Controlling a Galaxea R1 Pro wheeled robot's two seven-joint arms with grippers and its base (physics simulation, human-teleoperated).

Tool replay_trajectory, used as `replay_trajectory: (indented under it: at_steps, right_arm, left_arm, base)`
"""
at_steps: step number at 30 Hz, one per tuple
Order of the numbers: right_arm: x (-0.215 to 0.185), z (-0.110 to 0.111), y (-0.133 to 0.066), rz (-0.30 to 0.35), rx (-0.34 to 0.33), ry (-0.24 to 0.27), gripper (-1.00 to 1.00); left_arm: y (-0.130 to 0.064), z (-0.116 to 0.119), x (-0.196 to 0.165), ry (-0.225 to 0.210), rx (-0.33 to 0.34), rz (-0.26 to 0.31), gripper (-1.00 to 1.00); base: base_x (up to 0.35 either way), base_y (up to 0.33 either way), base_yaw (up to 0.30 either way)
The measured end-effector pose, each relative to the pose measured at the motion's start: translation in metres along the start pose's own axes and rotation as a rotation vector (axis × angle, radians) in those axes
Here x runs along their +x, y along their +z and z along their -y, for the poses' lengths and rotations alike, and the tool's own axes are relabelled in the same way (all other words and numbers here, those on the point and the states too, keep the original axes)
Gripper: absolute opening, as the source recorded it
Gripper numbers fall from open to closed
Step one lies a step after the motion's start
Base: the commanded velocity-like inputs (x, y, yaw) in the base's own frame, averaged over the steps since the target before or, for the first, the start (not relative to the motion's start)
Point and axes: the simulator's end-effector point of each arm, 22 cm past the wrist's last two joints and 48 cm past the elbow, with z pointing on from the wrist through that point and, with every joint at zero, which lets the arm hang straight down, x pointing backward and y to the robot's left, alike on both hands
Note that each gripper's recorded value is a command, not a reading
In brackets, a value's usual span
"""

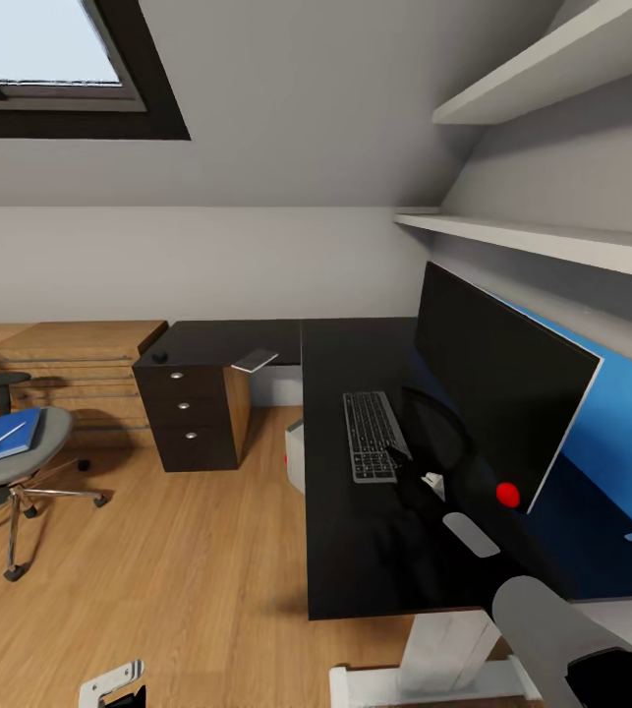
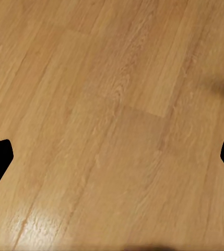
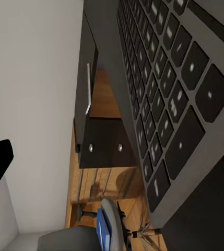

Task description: In the bedroom, organize the workspace by keeping the computer under the desk, ensuring the monitor is on the desk, placing the keyboard on the desk next to the monitor, placing the mouse on the desk next to the keyboard, moving the folder from the swivel chair onto the desk next to the mouse, stacking the notebook on top of the folder with the pen on top of the notebook, and positioning the swivel chair next to the desk.

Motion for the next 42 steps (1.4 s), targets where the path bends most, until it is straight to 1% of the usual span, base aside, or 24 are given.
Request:
replay_trajectory:
  at_steps: [22,42]
  right_arm:
    - [-0.0002,0.0001,0.0000,0.000,0.000,0.000,1.00]
    - [-0.0003,0.0003,0.0003,0.000,0.000,-0.002,1.00]
  left_arm:
    - [0.0001,0.0000,-0.0002,0.000,0.000,0.001,1.00]
    - [0.0004,0.0000,0.0002,-0.001,0.000,-0.001,1.00]
  base:
    - [-0.003,-0.013,0.000]
    - [-0.319,0.000,0.000]
